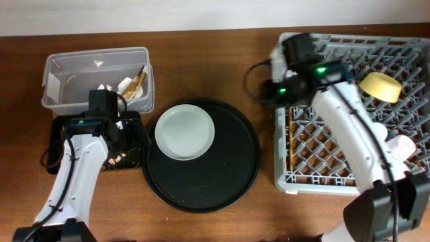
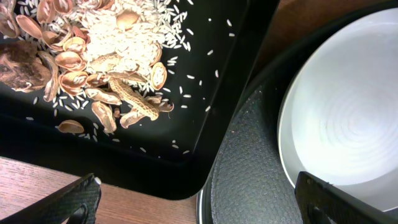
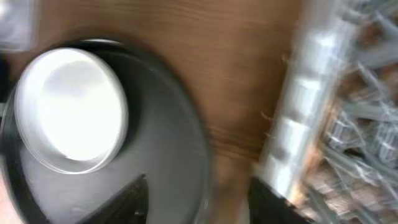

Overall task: Sort waste into correct bins and load items into the dishwasher rack
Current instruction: 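Grip the edge of the grey plate with the right gripper and lift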

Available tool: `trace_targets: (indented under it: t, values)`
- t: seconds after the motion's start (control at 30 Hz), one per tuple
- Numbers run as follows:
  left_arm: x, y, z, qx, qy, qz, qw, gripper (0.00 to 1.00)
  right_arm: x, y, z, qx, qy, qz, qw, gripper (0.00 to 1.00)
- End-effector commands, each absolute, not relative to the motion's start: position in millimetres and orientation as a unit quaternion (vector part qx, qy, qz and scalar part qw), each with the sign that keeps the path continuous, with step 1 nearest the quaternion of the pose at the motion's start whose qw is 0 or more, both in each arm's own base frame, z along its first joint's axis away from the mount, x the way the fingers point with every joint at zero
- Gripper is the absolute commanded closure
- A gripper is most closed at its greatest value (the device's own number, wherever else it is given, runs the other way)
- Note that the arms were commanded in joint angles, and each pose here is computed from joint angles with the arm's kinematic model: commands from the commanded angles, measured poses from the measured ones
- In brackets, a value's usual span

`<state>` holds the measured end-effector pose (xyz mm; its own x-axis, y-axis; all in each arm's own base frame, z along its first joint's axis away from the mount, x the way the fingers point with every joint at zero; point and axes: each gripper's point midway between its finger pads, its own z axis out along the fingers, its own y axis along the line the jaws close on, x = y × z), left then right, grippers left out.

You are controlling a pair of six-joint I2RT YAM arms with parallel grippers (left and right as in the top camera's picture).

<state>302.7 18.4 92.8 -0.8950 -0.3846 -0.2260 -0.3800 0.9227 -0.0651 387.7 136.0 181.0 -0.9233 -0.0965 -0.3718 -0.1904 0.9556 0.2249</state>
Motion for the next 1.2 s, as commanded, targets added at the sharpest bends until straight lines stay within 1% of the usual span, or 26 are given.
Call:
trace_targets:
  t: [0.0, 0.07, 0.2, 0.33, 0.43, 0.5, 0.53, 0.57, 0.63, 0.73, 0.8, 0.9, 0.97, 1.03, 1.1, 1.13, 1.17]
  values:
    - [303.8, 19.3, 98.7, -0.199, 0.971, -0.012, 0.129, 0.01, 384.5, 198.7, 179.5, -0.137, 0.958, 0.166, 0.19, 0.32]
    - [303.8, 19.3, 98.7, -0.199, 0.971, -0.012, 0.129, 0.01, 384.0, 223.4, 157.3, -0.131, 0.961, 0.173, 0.168, 0.32]
    - [303.8, 19.3, 98.7, -0.199, 0.971, -0.012, 0.129, 0.01, 378.2, 256.9, 88.3, -0.11, 0.975, 0.165, 0.098, 0.33]
    - [303.8, 19.3, 98.7, -0.199, 0.971, -0.012, 0.129, 0.01, 369.4, 275.7, 38.5, -0.121, 0.979, 0.152, 0.058, 0.38]
    - [303.8, 19.3, 98.7, -0.199, 0.971, -0.012, 0.129, 0.01, 366.3, 277.4, 17.4, -0.1, 0.984, 0.145, 0.037, 0.47]
    - [303.8, 19.3, 98.7, -0.199, 0.971, -0.012, 0.129, 0.01, 366.6, 277.5, 12.0, -0.098, 0.984, 0.143, 0.034, 0.59]
    - [303.9, 19.3, 98.7, -0.199, 0.971, -0.012, 0.129, 0.01, 366.6, 277.4, 11.9, -0.098, 0.984, 0.143, 0.034, 0.67]
    - [303.9, 19.3, 98.7, -0.199, 0.971, -0.012, 0.129, 0.01, 366.5, 277.5, 12.0, -0.098, 0.984, 0.143, 0.034, 0.71]
    - [303.9, 19.3, 98.7, -0.199, 0.971, -0.012, 0.129, 0.01, 364.9, 276.5, 11.6, -0.098, 0.985, 0.142, 0.031, 0.86]
    - [303.9, 19.3, 98.7, -0.199, 0.971, -0.012, 0.129, 0.01, 360.9, 273.9, 10.7, -0.096, 0.986, 0.137, 0.021, 0.94]
    - [303.8, 19.3, 98.7, -0.199, 0.971, -0.012, 0.129, 0.01, 357.4, 269.7, 9.9, -0.074, 0.988, 0.132, 0.01, 0.96]
    - [303.8, 19.3, 98.7, -0.199, 0.971, -0.012, 0.129, 0.01, 354.1, 262.6, 10.6, -0.068, 0.99, 0.126, -0.002, 0.96]
    - [303.9, 19.3, 98.7, -0.199, 0.971, -0.012, 0.129, 0.01, 356.1, 249.0, 24.8, -0.061, 0.991, 0.115, 0.004, 0.96]
    - [303.9, 19.3, 98.7, -0.199, 0.971, -0.012, 0.129, 0.01, 371.4, 221.4, 62.1, -0.056, 0.994, 0.083, 0.051, 0.96]
    - [303.9, 19.4, 98.7, -0.199, 0.971, -0.011, 0.129, 0.01, 388.8, 181.5, 120.3, -0.053, 0.99, 0.037, 0.129, 0.96]
    - [303.9, 19.3, 98.7, -0.199, 0.971, -0.012, 0.129, 0.01, 392.7, 169.9, 134.4, -0.047, 0.987, 0.023, 0.15, 0.96]
    - [303.9, 19.3, 98.7, -0.199, 0.971, -0.012, 0.129, 0.01, 399.2, 145.7, 158.8, -0.038, 0.981, -0.009, 0.189, 0.96]
